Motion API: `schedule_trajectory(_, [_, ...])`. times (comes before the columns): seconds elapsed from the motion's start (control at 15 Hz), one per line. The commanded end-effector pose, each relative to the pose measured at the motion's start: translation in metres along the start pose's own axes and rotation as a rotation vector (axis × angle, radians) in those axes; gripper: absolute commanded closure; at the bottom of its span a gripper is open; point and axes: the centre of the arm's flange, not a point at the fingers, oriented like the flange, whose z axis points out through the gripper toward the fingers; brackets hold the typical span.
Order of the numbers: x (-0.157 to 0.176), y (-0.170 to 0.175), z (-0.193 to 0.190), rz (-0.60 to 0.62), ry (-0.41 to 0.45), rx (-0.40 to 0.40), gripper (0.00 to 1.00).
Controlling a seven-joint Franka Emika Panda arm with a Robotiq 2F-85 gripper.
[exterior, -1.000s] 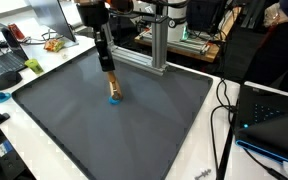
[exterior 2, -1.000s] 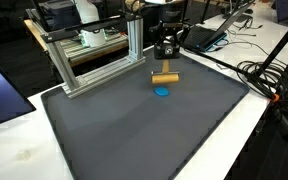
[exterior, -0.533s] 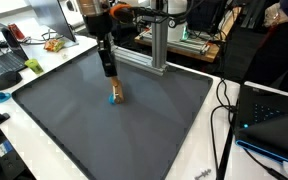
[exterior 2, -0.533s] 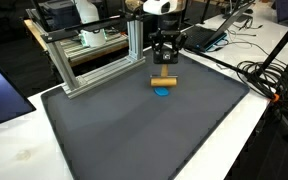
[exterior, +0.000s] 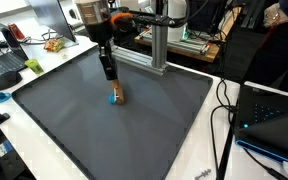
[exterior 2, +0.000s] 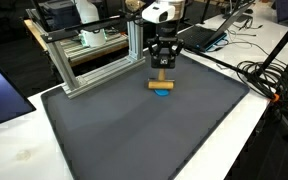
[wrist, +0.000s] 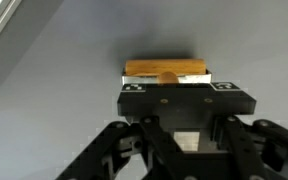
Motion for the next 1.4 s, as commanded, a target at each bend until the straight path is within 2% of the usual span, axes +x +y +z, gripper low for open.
schedule_trajectory(0.0, [0.003, -0.004, 0.000, 0.008, 0.026, -0.016, 0.78])
schedule_trajectory(0.47, [0.008, -0.017, 0.014, -0.024, 0.021, -0.046, 0.78])
schedule_trajectory(1.33, [0.027, -0.020, 0.025, -0.016, 0.012, -0.040, 0.78])
